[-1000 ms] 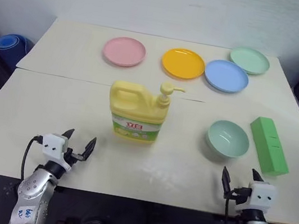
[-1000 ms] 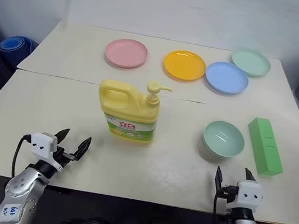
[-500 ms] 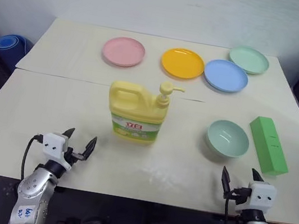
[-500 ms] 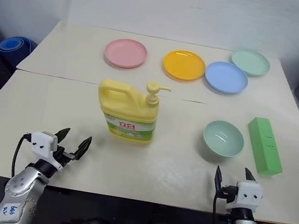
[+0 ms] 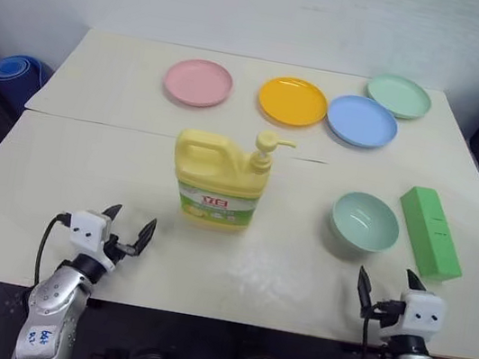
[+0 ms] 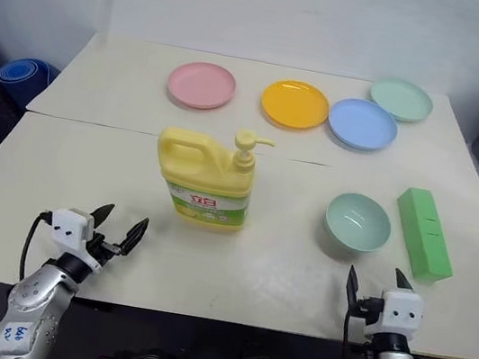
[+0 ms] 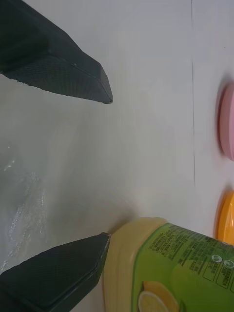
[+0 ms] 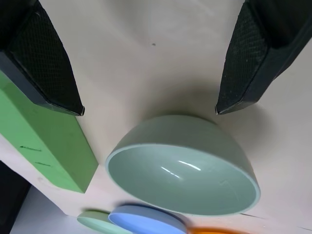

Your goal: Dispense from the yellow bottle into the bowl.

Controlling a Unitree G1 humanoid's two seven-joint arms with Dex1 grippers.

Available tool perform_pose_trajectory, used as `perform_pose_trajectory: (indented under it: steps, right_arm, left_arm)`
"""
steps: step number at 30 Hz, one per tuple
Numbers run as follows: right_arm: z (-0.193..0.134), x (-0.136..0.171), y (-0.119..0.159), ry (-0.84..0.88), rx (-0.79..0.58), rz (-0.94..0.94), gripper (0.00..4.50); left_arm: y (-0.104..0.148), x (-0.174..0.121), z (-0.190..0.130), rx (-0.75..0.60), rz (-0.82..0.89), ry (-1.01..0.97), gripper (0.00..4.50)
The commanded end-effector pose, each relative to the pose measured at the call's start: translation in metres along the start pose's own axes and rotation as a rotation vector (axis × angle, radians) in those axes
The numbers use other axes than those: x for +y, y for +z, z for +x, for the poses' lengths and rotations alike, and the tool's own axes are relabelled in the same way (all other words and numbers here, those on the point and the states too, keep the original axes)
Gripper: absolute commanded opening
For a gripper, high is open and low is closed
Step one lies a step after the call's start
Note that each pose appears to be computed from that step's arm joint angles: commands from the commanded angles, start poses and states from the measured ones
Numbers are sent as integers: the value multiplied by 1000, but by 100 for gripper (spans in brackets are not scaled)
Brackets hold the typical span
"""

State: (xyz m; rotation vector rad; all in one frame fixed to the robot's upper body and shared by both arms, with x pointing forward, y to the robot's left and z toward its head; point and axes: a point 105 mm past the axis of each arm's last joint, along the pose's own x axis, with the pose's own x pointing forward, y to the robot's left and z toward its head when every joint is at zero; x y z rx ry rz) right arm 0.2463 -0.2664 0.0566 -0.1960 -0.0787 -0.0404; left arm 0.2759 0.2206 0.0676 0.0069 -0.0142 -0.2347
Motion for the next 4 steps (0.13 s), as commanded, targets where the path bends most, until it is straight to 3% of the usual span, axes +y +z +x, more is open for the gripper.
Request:
perform_pose_trajectory:
  steps: [1,4]
  right_arm:
    - [-1,-11,10,-24,-39,-22,450]
    - [-1,-14,10,-34,-40,-23,450]
  left_arm:
    - [16,-1,0,-33,60,-7,448]
    - [17,0,0,-13,124,-6,448]
